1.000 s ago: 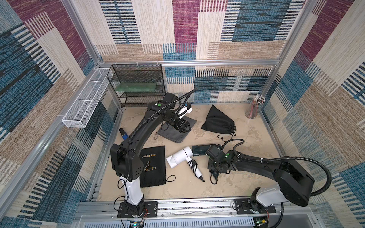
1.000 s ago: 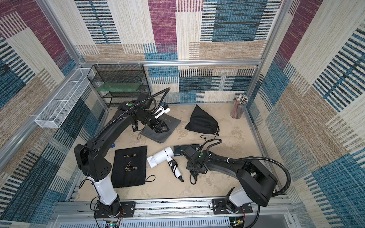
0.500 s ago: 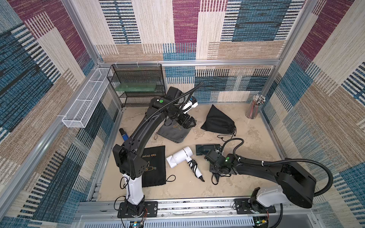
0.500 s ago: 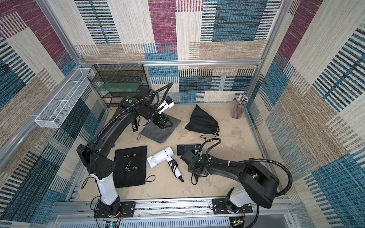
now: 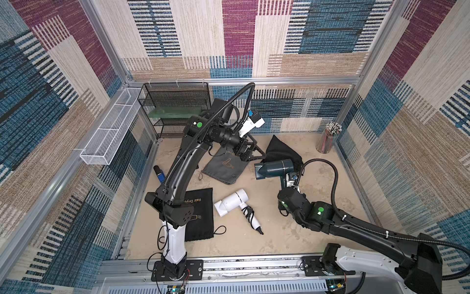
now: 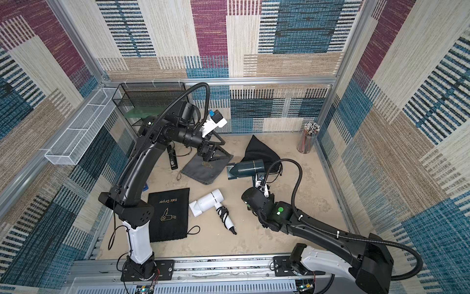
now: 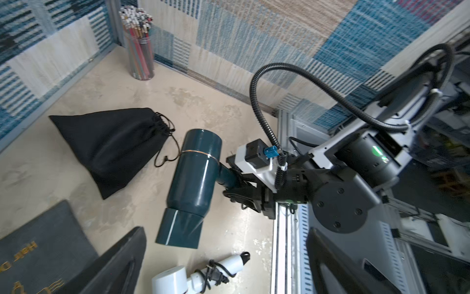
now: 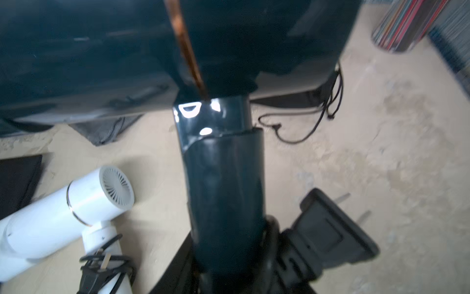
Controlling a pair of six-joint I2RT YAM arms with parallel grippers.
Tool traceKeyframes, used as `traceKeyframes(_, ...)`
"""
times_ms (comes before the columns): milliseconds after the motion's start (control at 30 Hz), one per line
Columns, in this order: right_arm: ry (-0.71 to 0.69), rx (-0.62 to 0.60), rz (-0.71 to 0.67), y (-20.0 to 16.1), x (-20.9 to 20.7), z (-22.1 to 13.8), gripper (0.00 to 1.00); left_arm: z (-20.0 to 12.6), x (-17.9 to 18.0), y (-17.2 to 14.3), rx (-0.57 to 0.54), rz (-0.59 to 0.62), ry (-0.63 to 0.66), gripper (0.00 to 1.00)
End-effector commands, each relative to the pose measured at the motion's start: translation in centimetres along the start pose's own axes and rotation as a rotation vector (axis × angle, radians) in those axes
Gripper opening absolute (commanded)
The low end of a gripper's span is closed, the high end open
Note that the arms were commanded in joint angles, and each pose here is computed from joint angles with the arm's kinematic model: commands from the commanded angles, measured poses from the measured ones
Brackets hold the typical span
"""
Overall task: Pack away hair dryers
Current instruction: Pick up the hair dryer from the center of the board.
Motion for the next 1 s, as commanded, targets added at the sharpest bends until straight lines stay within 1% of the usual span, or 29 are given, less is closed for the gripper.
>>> traceKeyframes(0, -0.096, -0.171, -0.089, 3.6, -0.4, -1.0, 0.0, -0.3, -1.7, 0.0, -0.022, 0.03, -0.115, 1.0)
traceKeyframes(167, -0.134, -0.257, -0.175, 5.5, 0.4, -1.6, 0.0, 0.3, -1.1, -0.7, 0.03, 0.068, -0.052, 1.0)
traceKeyframes(267, -0.141, -0.282, -0.235, 6.2, 1.2, -1.7, 0.0, 0.8, -0.2, -1.4, 0.079, 0.083, -0.003, 1.0)
traceKeyframes(367, -0.161, -0.302, -0.281, 6.8, 2.1, -2.2, 0.0, 1.1, 0.1, -2.1, 0.125, 0.112, 0.017, 1.0)
traceKeyframes(467, -0.184, -0.328, -0.324, 7.2, 3.0, -3.1, 0.0, 1.5, 0.5, -3.2, 0.174, 0.112, 0.007, 0.99)
traceKeyframes(667, -0.163, -0.339, -0.36, 7.0, 4.0, -4.0, 0.0, 1.7, 0.4, -3.8, 0.188, 0.117, -0.017, 0.99)
traceKeyframes(800, -0.184, -0.339, -0.387, 6.7, 4.9, -4.2, 0.0, 1.7, 0.2, -4.1, 0.193, 0.139, -0.026, 1.0)
traceKeyframes(967, -0.206, -0.348, -0.416, 6.1, 5.9, -4.4, 0.0, 2.1, 1.0, -5.0, 0.245, 0.147, -0.004, 1.0)
Point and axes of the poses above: each gripper's point midway between its finger pads, its own z axis out along the fingers, its own x axis along the line the jaws close on, y = z × x, the point moved 7 cm from there along -z, back along the fingers, and after that the axes turned 4 degrees about -z, right-handed, at the moved point
